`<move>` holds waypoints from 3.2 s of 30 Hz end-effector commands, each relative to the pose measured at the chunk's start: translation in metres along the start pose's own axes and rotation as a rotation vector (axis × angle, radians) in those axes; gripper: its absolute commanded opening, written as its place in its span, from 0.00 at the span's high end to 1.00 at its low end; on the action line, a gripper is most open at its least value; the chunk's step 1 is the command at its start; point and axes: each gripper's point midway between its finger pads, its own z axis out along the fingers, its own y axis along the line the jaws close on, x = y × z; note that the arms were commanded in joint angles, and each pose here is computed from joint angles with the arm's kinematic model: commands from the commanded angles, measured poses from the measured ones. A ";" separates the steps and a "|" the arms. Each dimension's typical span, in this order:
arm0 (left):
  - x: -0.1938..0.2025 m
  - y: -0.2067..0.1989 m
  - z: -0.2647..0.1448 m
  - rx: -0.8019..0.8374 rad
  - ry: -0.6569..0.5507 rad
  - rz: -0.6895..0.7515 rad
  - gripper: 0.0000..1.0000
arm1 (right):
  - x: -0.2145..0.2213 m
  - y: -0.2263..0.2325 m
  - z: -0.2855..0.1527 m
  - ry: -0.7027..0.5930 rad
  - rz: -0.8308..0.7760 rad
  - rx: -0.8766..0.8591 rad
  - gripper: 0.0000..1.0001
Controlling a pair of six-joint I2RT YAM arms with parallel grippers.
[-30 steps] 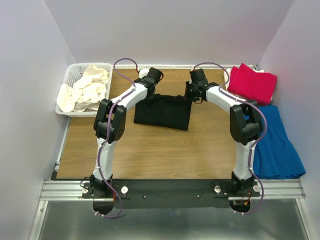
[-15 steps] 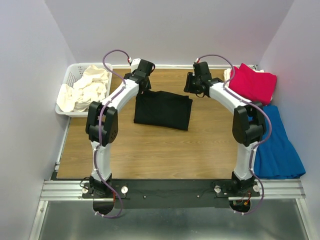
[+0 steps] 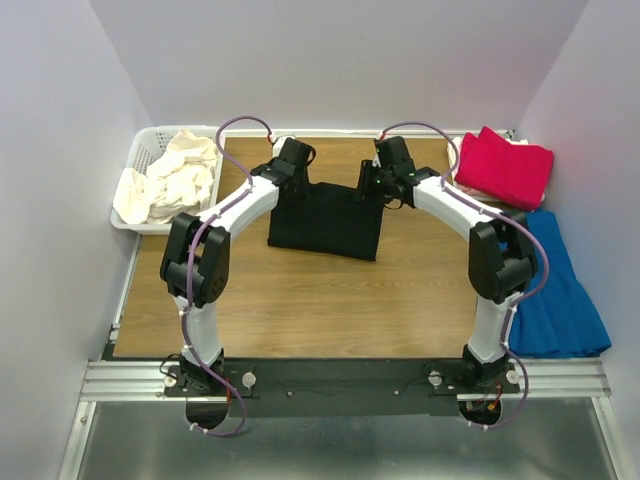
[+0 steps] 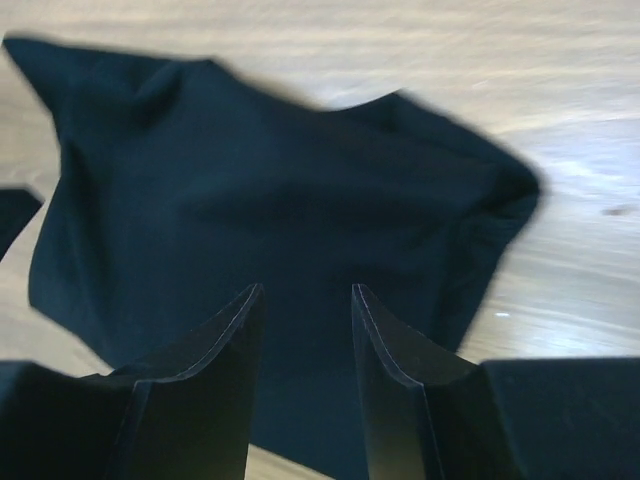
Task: Fold and stack the t-shirts
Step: Fold the long partially folded tshirt into a neat square, then put the neatly folded tshirt into the corner of the board with the right arm
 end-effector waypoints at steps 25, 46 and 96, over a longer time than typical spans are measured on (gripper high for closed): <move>-0.011 0.004 0.130 -0.188 0.021 0.020 0.31 | 0.022 0.001 0.077 0.086 0.033 0.048 0.53; -0.144 -0.002 0.057 0.042 -0.218 -0.011 0.32 | 0.046 -0.048 0.073 0.153 0.059 0.172 0.56; -0.146 0.078 -0.066 0.032 -0.258 -0.049 0.32 | 0.100 0.013 0.115 0.305 0.326 -0.499 0.27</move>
